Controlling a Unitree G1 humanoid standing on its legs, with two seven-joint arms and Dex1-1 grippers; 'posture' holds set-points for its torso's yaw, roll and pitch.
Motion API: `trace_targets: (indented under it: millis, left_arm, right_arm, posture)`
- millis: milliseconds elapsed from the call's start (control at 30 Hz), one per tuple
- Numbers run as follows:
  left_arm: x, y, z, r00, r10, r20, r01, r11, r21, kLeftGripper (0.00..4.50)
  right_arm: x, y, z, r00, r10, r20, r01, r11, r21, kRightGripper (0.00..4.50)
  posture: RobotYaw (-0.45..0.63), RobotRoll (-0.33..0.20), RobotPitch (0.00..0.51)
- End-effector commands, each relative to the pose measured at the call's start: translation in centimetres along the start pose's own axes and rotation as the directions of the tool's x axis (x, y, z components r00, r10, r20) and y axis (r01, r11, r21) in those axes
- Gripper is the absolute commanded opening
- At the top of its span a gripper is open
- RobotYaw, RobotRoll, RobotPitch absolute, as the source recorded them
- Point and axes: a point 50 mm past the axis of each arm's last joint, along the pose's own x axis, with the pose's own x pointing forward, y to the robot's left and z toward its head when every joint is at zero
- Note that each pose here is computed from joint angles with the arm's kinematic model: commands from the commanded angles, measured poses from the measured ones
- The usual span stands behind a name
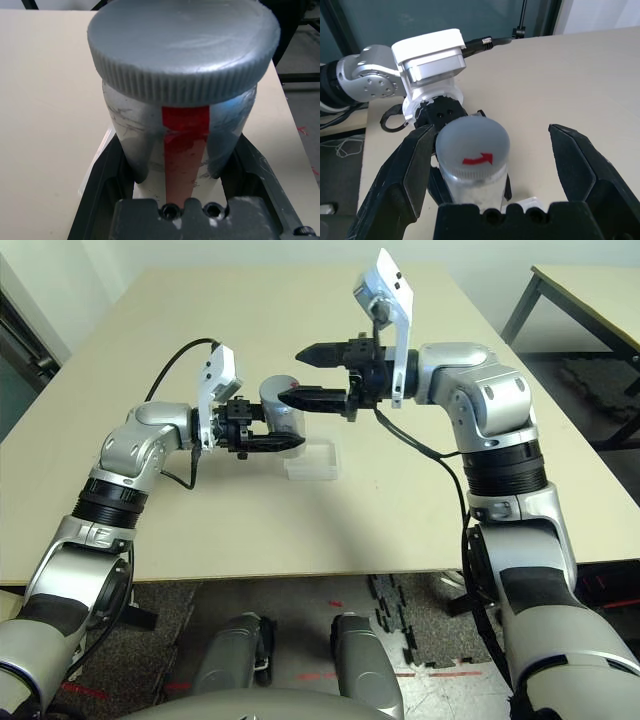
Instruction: Pour the medicine from the bottle into the box.
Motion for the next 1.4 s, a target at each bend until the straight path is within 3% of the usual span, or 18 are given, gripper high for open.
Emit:
trace_targets:
  millis: [33,700,1400]
  left_arm:
    - [0.5,0.0,0.5,1.0,-0.014,-0.001,0.014,1.0,0.028,2.5]
    - [1.0,-0.3,0.4,1.0,-0.03,0.005,0.03,0.999,0.023,2.5]
    - [0.4,0.2,-0.1,1.0,-0.007,0.001,0.007,1.0,0.006,2.5]
  right_arm:
    - [1.0,0.6,0.7,1.0,0.019,-0.011,-0.02,0.999,-0.051,4.5]
    - [1.3,0.3,-0.5,0.997,-0.039,-0.074,0.034,0.997,-0.067,4.5]
    - [-4.5,-1.1,-0.9,0.974,-0.204,-0.1,0.203,0.979,-0.022,4.5]
  posture:
    - [0.05,0.0,0.096]
    - [0.05,0.0,0.092]
    - [0.01,0.0,0.106]
